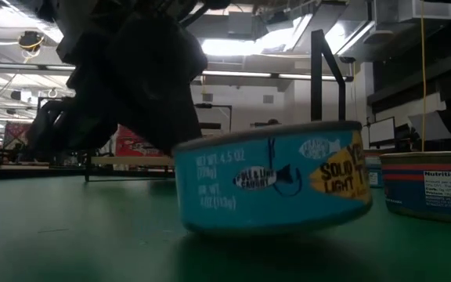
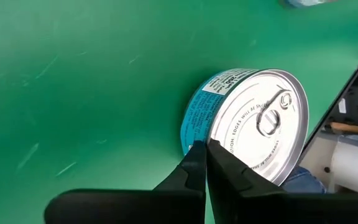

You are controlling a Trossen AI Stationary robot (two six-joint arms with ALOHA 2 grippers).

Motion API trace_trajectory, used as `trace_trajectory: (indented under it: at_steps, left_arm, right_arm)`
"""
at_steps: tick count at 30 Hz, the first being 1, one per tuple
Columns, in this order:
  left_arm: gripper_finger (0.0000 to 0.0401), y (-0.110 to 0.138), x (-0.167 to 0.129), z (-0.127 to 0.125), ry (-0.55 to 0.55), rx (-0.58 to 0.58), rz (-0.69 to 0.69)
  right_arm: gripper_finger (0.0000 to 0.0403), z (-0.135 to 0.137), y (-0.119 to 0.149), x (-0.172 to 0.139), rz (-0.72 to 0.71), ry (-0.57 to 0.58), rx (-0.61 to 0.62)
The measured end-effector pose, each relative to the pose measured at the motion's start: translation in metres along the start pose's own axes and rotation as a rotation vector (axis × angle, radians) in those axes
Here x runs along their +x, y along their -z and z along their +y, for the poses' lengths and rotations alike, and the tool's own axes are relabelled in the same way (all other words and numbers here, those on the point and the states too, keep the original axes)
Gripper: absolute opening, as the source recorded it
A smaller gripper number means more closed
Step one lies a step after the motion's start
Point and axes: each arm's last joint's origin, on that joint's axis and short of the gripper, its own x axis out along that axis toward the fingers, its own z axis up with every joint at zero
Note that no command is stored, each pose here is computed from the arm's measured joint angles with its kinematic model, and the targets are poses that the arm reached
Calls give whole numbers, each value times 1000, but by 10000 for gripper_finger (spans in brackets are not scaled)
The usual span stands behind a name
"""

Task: Stack canned seafood by type on shelf
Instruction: Stack the yellow and blue tuna can on top of the yellow and blue tuna can on the shelf

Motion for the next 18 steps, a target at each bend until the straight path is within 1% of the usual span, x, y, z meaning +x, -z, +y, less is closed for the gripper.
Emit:
trace_trajectory:
  at_steps: [4, 10, 18]
  left_arm:
    - [0, -4, -9, -5, 22, 4, -19]
    - [0, -16, -32, -14, 52, 60, -56]
    - [0, -42, -77, -14, -11, 97, -88]
  right_arm:
    - [211, 0, 0, 0, -1, 0, 0]
    - [211, 0, 0, 0, -1, 1, 0]
    - [211, 0, 0, 0, 0, 0, -1]
